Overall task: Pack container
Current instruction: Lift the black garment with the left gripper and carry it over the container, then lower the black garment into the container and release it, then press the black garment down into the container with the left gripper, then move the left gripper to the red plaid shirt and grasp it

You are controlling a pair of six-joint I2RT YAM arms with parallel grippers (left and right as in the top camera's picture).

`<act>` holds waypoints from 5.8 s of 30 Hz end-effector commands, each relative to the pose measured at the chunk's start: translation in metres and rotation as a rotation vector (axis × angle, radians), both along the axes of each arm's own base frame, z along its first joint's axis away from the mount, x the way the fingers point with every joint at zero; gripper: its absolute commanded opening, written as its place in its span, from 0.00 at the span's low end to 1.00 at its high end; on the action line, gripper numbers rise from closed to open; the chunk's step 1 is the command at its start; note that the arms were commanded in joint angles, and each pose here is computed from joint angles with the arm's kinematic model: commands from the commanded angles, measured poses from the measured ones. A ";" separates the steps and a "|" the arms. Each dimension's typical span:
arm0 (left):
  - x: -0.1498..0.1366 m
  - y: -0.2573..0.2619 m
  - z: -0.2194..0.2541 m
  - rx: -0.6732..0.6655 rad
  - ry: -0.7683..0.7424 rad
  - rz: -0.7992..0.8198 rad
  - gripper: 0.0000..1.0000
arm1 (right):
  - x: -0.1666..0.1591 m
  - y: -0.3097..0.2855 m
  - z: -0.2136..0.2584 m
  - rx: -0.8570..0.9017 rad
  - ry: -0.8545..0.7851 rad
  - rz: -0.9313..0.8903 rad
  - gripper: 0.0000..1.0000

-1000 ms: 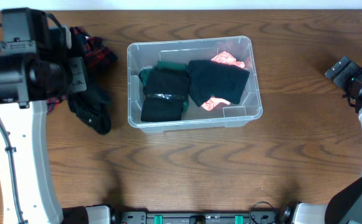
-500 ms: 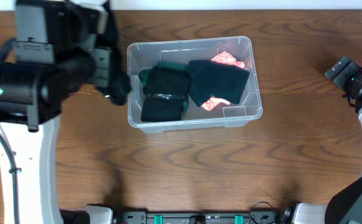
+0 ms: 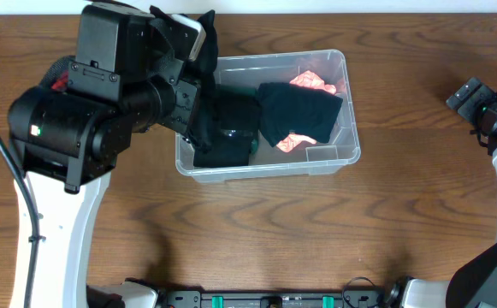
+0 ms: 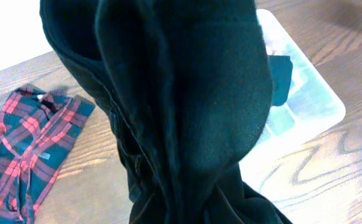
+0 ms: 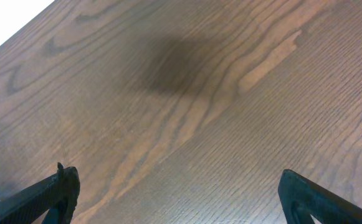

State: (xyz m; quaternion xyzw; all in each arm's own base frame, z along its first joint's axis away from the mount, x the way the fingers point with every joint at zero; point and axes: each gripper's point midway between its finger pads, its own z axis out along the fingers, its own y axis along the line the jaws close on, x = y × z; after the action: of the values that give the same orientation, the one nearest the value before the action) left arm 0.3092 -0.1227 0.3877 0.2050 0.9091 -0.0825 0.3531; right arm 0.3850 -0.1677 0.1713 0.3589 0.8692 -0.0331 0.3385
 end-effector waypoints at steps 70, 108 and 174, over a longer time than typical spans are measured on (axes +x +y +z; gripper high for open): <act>0.131 -0.086 -0.285 0.294 0.470 0.017 0.06 | 0.002 -0.004 0.004 -0.004 -0.010 -0.019 0.99; 0.084 -0.099 -0.154 0.051 0.351 0.015 0.06 | 0.002 -0.004 0.004 -0.004 -0.010 -0.019 0.99; 0.076 0.192 -0.094 -0.449 0.242 0.708 0.71 | 0.002 -0.004 0.004 -0.004 -0.010 -0.019 0.99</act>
State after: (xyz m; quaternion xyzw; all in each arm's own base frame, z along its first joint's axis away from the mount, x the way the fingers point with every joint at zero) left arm 0.3861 0.0443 0.3128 -0.1629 0.9280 -0.1218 0.3121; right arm 0.3851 -0.1678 0.1709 0.3589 0.8693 -0.0331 0.3381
